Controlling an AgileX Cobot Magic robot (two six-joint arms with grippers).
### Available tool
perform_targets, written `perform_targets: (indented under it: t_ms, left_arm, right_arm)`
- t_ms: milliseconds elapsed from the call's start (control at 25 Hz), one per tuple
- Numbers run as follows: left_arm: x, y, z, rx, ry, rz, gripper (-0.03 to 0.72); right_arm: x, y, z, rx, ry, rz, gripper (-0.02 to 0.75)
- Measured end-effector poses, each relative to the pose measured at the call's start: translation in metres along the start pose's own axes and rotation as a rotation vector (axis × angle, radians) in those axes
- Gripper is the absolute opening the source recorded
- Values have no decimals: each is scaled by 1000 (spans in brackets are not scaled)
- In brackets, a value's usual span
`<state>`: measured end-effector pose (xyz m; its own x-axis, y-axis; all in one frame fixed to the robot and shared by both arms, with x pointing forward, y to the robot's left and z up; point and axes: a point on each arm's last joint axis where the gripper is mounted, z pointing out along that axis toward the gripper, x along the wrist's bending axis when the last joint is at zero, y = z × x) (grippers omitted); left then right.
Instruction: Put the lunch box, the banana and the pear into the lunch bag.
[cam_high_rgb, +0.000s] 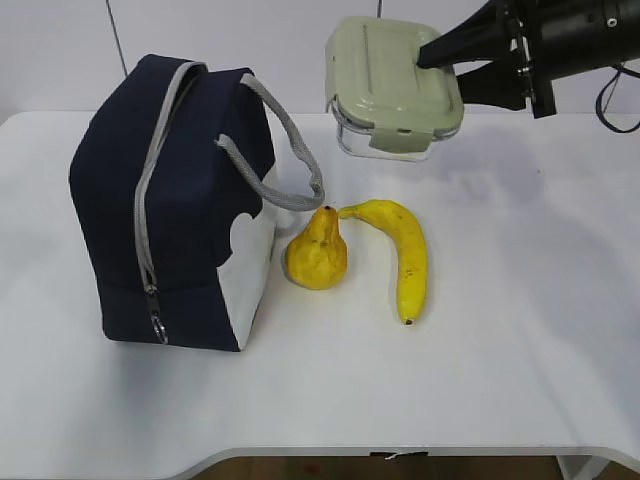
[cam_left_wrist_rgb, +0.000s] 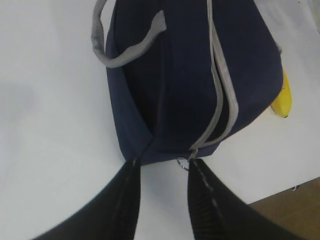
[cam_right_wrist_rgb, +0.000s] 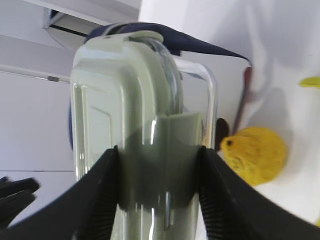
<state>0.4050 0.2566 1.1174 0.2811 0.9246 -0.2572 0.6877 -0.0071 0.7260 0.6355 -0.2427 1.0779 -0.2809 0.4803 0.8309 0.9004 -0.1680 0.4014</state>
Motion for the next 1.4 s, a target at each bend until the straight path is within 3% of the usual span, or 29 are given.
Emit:
perform_targets:
  t_ms: [280, 440, 840, 960, 1160, 1400]
  left_arm:
    - [9, 44, 56, 58, -81, 61, 286]
    - [12, 63, 85, 76, -139, 54, 288]
    - [27, 65, 147, 211, -197, 12, 282]
    - [29, 63, 153, 230, -207, 7, 213]
    - [26, 64, 153, 231, -235, 19, 16]
    - [18, 86, 141, 193, -273, 61, -4]
  right_arm:
    - [22, -8, 25, 34, 84, -3, 366]
    - [35, -12, 39, 45, 143, -8, 366]
    - [61, -24, 64, 70, 249, -29, 366]
    - [66, -27, 69, 77, 258, -44, 366]
    - [66, -24, 72, 41, 238, -44, 366]
    - [69, -21, 73, -3, 272, -13, 366]
